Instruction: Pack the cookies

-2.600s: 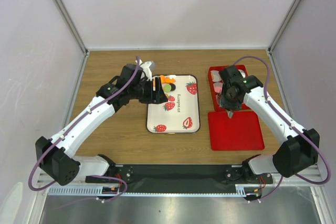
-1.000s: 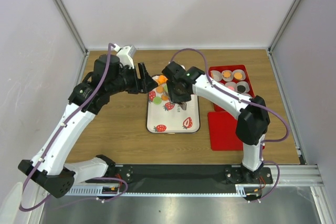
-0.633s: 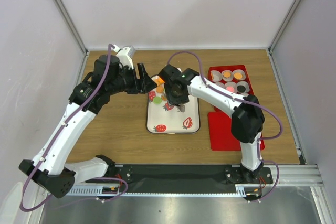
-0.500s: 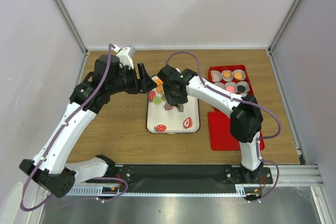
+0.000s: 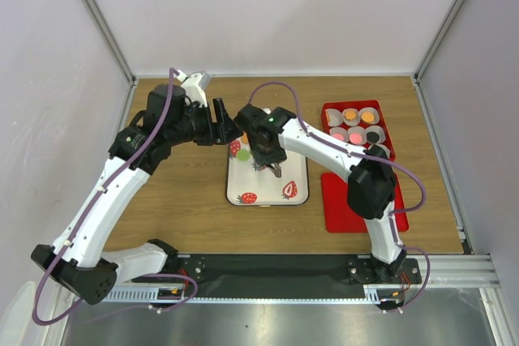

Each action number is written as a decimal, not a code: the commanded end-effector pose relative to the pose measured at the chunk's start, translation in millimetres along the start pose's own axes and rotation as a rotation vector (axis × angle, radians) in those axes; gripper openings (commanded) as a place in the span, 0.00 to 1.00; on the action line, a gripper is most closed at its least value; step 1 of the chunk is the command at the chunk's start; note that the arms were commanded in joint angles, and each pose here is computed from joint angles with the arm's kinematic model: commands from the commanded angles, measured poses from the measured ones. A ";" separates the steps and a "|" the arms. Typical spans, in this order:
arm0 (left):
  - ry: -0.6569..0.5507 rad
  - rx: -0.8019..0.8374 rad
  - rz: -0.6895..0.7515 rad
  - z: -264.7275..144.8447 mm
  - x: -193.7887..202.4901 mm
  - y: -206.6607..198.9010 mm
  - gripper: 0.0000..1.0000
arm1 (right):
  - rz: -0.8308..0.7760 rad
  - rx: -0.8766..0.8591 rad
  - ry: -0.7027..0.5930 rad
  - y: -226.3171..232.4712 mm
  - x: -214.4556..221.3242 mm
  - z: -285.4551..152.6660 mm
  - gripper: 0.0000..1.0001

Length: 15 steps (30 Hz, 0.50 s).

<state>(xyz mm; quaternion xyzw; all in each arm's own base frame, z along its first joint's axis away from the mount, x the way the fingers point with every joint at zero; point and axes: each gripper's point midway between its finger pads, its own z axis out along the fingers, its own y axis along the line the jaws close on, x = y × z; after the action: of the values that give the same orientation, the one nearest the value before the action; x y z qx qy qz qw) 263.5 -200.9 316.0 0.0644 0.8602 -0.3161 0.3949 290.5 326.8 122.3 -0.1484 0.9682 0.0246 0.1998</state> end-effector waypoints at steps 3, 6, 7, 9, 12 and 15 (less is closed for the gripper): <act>-0.016 0.028 0.025 1.5 -5.3 -2.1 0.68 | -0.065 0.059 0.007 -3.2 -0.4 -10.6 0.47; -0.014 0.031 0.025 2.5 -5.4 -2.5 0.68 | -0.071 0.060 0.019 -2.1 1.2 -12.7 0.46; -0.015 0.030 0.024 2.5 -5.7 -2.0 0.68 | -0.067 0.059 0.015 -1.9 -0.7 -15.4 0.46; -0.015 0.030 0.024 2.5 -5.7 -2.0 0.68 | -0.070 0.062 0.017 -3.7 -0.2 -19.3 0.46; -0.017 0.034 0.026 2.2 -5.9 -2.5 0.68 | -0.072 0.041 0.016 -2.2 -1.5 -23.6 0.53; -0.014 0.036 0.026 3.2 -5.7 -2.6 0.68 | -0.072 0.028 0.024 0.5 -0.4 -22.9 0.53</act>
<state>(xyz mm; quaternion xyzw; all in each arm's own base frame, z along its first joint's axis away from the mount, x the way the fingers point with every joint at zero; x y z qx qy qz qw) 264.6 -203.1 315.5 0.0674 0.8591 -0.3226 0.3916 281.4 322.1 128.3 -0.1755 0.9675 -0.0081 0.1818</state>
